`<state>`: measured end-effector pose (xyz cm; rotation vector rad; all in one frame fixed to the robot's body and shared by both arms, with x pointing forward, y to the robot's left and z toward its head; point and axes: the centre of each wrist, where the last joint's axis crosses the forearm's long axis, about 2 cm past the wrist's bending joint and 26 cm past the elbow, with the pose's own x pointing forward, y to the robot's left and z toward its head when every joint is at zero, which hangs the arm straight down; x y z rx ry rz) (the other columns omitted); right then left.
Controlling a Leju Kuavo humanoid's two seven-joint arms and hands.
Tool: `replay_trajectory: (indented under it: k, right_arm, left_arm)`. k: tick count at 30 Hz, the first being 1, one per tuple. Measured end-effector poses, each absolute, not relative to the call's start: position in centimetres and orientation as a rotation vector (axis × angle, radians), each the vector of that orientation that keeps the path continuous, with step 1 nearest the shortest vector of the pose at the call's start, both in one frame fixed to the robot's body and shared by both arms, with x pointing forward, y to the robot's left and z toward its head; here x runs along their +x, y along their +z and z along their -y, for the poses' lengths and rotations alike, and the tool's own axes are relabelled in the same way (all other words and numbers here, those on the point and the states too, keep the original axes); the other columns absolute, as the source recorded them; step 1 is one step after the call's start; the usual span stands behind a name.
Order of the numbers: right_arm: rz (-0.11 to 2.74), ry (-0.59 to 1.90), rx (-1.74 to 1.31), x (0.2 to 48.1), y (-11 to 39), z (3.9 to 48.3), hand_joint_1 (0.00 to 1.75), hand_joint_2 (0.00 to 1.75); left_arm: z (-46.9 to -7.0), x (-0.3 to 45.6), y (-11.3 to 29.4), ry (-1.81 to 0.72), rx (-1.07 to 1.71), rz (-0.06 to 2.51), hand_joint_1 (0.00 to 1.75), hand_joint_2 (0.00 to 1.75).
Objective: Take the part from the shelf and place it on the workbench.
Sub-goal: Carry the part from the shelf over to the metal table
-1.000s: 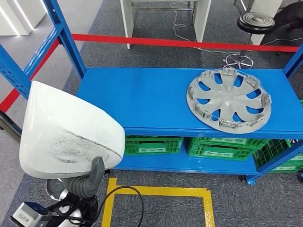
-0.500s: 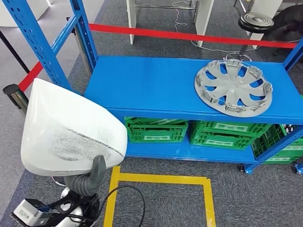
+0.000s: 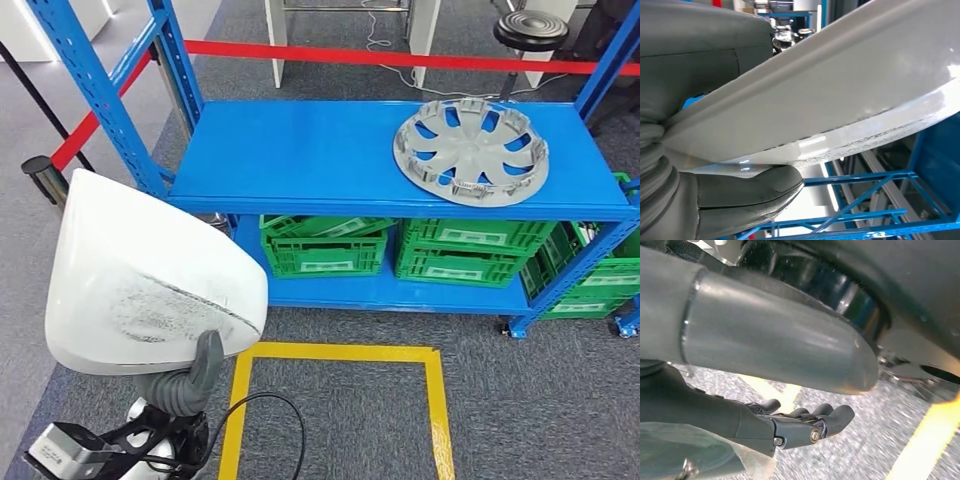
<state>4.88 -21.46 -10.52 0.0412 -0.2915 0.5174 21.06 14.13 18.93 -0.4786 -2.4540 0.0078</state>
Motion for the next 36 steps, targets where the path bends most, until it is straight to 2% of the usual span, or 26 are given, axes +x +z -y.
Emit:
replay_trajectory:
  k: [9, 16, 36]
  right_arm:
    - [0.300, 0.526, 0.022, 4.85, -10.53, 21.50, 0.00, 0.00]
    - [0.382, 0.545, -0.126, 4.87, -10.50, 21.79, 0.00, 0.00]
    - [0.371, 0.493, -0.088, 4.71, -10.54, 21.81, 0.00, 0.00]
  left_arm:
    - [-14.13, 21.09, 18.96, 0.000, -0.461, 2.462, 1.75, 1.75]
    - [-14.21, 20.74, 18.60, 0.021, -0.411, 2.455, 1.75, 1.75]
    - [-14.45, 20.25, 18.29, 0.024, -0.392, 2.448, 1.75, 1.75]
